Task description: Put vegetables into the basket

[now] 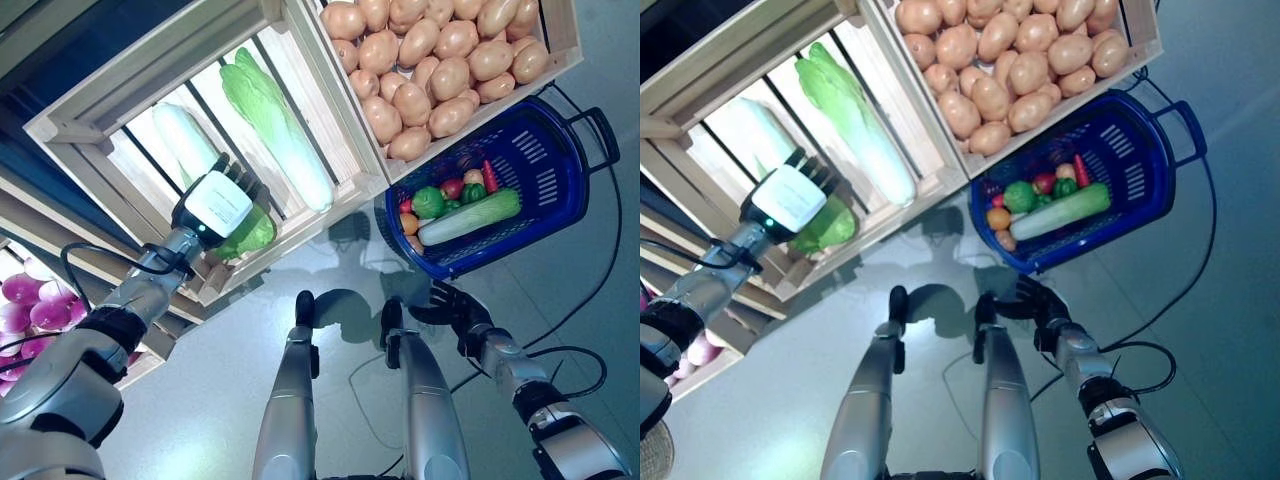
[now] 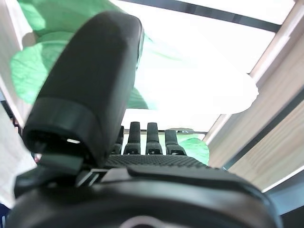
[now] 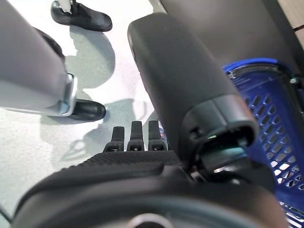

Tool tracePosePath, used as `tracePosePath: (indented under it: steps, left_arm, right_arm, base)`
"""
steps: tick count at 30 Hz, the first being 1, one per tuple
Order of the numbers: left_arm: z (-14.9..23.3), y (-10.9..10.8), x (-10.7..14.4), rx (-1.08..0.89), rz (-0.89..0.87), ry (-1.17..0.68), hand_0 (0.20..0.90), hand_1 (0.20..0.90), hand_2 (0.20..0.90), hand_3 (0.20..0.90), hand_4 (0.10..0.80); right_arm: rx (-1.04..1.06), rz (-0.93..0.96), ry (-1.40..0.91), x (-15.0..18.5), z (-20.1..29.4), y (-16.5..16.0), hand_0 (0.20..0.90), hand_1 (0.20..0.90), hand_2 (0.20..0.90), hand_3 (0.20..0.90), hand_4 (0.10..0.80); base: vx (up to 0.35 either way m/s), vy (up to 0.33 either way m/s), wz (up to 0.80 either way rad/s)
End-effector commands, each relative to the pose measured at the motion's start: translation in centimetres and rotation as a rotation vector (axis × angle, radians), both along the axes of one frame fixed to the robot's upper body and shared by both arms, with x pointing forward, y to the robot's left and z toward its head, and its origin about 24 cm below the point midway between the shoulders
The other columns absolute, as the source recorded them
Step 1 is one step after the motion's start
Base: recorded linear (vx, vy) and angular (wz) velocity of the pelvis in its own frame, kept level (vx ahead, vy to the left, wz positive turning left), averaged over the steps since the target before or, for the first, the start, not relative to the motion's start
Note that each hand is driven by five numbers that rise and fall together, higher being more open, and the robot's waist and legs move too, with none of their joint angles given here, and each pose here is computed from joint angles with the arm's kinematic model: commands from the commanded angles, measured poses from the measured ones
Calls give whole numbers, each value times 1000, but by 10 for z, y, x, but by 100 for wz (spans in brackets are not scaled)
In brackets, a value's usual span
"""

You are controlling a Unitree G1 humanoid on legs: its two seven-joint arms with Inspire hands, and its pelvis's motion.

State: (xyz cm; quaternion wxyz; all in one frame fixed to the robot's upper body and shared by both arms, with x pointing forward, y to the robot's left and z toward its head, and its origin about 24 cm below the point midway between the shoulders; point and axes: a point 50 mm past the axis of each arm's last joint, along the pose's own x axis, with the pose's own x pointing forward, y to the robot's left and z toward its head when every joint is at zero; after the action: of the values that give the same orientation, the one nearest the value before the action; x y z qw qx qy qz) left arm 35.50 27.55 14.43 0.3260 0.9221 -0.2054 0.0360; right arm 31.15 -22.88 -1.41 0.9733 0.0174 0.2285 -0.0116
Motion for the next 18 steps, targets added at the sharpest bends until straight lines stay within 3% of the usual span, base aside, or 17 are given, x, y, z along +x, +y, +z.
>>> tracePosePath:
  steps: [1,18]
  left_arm:
    - [51,8,-5,-30,-124,-253,900,900,900,900,800]
    - [71,7,6,4,-165,-342,900,900,900,900,800]
  right_arm:
    - [-5,-61,-96,-1,19,-27,900,900,900,900,800]
    - [5,-53,-175,12,42,-16,900,900,900,900,800]
  base:
    - [0,0,0]
    - [-1,6,0]
